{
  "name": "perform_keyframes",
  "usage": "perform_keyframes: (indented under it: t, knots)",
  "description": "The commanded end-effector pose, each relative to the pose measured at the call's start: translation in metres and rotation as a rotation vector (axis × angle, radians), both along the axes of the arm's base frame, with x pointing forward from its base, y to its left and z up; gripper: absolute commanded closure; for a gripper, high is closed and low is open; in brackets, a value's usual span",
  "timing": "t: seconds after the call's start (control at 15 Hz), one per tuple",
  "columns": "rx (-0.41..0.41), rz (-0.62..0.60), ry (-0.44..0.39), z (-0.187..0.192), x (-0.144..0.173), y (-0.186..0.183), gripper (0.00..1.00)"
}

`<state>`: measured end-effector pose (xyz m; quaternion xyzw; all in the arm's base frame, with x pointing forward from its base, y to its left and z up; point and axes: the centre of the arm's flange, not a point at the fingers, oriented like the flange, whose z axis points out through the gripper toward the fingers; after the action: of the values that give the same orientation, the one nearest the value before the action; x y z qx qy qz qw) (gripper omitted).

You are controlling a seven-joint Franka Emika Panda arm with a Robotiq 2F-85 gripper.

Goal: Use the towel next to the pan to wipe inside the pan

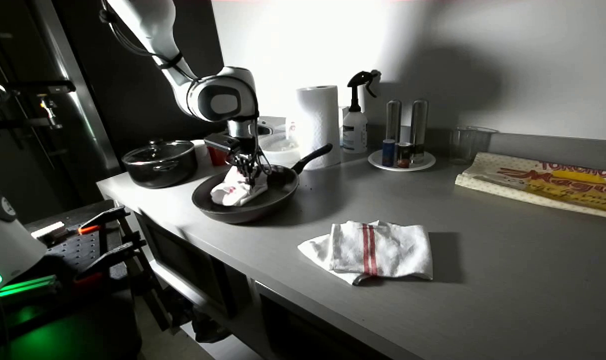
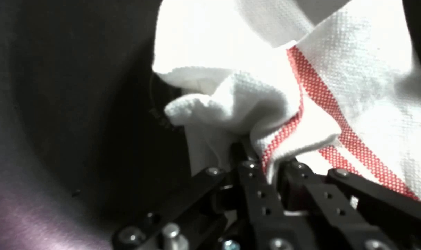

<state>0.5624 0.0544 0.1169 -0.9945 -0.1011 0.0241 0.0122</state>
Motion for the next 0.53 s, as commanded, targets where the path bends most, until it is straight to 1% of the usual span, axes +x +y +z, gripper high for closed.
perform_keyframes:
  t: [0.0, 0.2, 0.47]
  knots:
    - [0.016, 0.094, 0.029, -0.001, -0.043, 0.011, 0.97]
    - [0.015, 0.097, 0.043, -0.001, -0.059, 0.001, 0.97]
    - [-0.001, 0.014, 0.036, 0.000, -0.063, -0.036, 0.97]
